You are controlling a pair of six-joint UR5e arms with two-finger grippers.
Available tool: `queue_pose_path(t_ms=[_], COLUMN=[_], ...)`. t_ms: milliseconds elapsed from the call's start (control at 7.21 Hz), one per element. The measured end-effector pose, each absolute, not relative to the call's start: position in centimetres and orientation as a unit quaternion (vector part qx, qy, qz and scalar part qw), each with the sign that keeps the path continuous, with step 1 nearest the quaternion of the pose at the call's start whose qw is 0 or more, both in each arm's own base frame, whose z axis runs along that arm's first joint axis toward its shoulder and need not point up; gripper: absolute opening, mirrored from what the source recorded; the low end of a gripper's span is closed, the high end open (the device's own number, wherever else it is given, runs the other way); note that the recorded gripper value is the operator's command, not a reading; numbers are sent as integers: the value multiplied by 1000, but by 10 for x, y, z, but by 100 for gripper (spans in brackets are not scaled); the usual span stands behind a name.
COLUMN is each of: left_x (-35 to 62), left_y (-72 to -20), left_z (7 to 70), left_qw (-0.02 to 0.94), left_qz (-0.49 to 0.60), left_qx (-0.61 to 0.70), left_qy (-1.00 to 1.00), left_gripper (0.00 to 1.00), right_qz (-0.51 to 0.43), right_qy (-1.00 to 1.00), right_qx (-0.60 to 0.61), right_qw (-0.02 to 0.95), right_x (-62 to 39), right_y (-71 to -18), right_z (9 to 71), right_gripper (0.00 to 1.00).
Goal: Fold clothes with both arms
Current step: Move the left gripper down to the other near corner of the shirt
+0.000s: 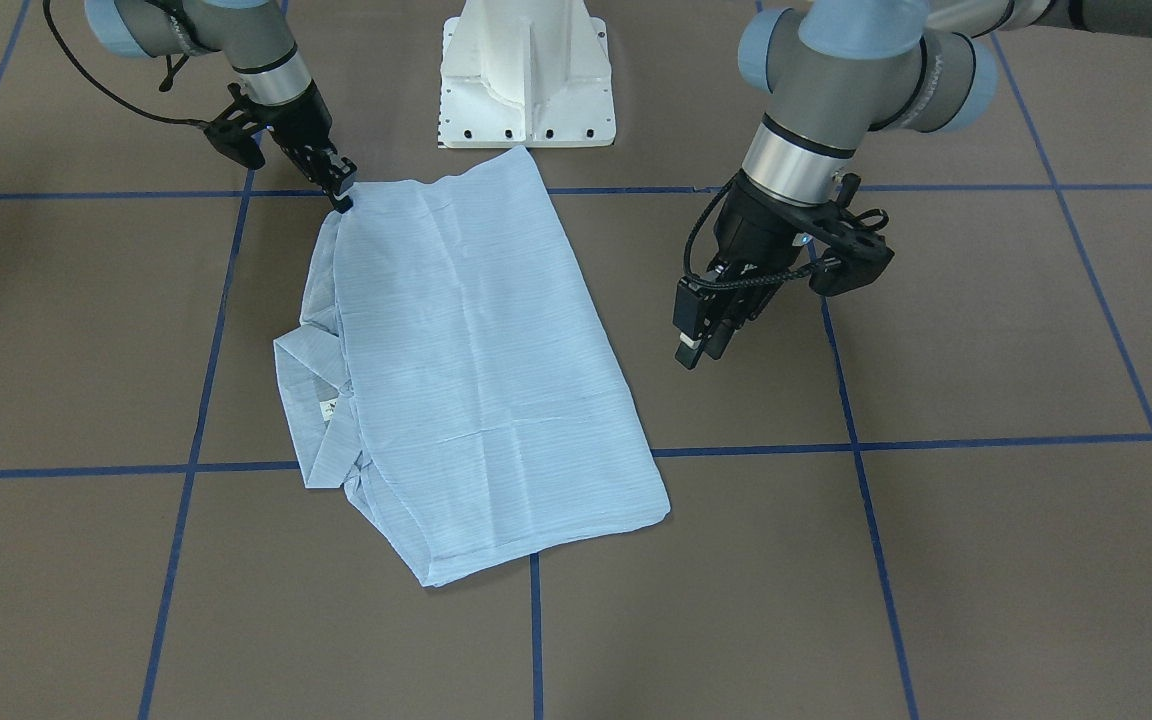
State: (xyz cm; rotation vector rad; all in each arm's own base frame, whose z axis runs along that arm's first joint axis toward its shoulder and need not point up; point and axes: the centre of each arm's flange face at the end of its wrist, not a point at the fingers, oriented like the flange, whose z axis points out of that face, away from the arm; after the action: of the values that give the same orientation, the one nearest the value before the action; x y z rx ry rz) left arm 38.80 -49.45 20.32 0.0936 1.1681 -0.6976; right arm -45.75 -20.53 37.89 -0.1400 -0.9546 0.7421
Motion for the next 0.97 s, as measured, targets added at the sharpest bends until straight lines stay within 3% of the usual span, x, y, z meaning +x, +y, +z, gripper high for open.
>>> queue_pose_path(t_ms=[416,970], left_x=[400,435], left_y=[-426,-363], left_z=[207,221], left_qw=[781,787], left_qz=[-323,-320], left_qx=[-23,-85], left_qy=[534,520], left_gripper=[46,50], right_qz=[363,367], right_qy=[-432,-430], right_qx=[-76,-81], right_qw=[822,821], right_x=[-491,-505], right_y=[-191,-173], right_z=[319,305], right_gripper=[0,0])
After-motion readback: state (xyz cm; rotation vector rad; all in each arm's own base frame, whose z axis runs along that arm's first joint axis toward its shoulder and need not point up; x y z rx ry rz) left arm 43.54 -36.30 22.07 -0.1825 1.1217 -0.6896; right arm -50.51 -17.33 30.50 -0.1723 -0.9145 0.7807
